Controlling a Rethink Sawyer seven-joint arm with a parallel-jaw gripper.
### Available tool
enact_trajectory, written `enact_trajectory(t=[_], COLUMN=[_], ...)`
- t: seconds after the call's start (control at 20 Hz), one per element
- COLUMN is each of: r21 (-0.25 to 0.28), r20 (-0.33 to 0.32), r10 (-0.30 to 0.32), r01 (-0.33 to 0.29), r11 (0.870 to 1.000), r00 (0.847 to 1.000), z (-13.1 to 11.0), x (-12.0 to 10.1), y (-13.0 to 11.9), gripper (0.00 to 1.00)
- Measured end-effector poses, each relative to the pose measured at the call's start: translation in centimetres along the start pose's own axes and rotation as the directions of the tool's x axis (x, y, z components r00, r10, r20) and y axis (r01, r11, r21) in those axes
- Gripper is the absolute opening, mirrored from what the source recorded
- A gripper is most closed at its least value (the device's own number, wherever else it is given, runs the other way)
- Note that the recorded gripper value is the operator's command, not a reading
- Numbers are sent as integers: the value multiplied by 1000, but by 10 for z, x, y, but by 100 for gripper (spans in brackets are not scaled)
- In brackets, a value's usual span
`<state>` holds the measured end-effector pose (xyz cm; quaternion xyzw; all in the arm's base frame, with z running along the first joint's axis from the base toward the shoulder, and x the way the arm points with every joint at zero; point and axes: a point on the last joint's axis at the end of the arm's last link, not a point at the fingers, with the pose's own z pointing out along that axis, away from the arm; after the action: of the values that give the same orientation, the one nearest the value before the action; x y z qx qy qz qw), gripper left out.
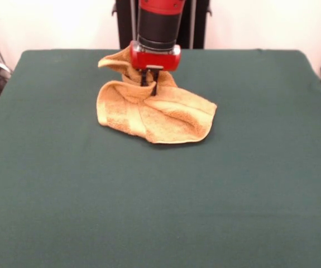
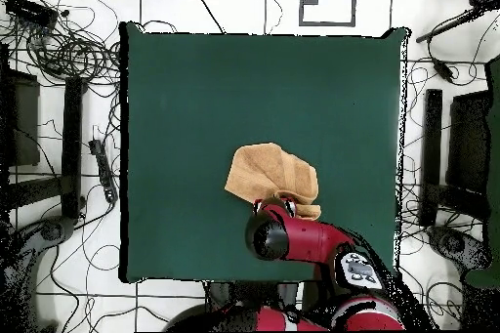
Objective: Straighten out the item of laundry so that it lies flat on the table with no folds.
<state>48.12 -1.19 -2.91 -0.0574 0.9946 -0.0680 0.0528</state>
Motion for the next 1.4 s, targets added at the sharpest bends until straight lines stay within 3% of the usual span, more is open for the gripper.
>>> enact_trajectory(t=[0.7,1.4], r21=[-13,-81], r20=[8,66], r10=[-11,-62], r01=[11,68], r11=[1000,994], r00=[1000,996], z=[1,3], x=[2,9], y=[-7,-23], gripper=[0,0])
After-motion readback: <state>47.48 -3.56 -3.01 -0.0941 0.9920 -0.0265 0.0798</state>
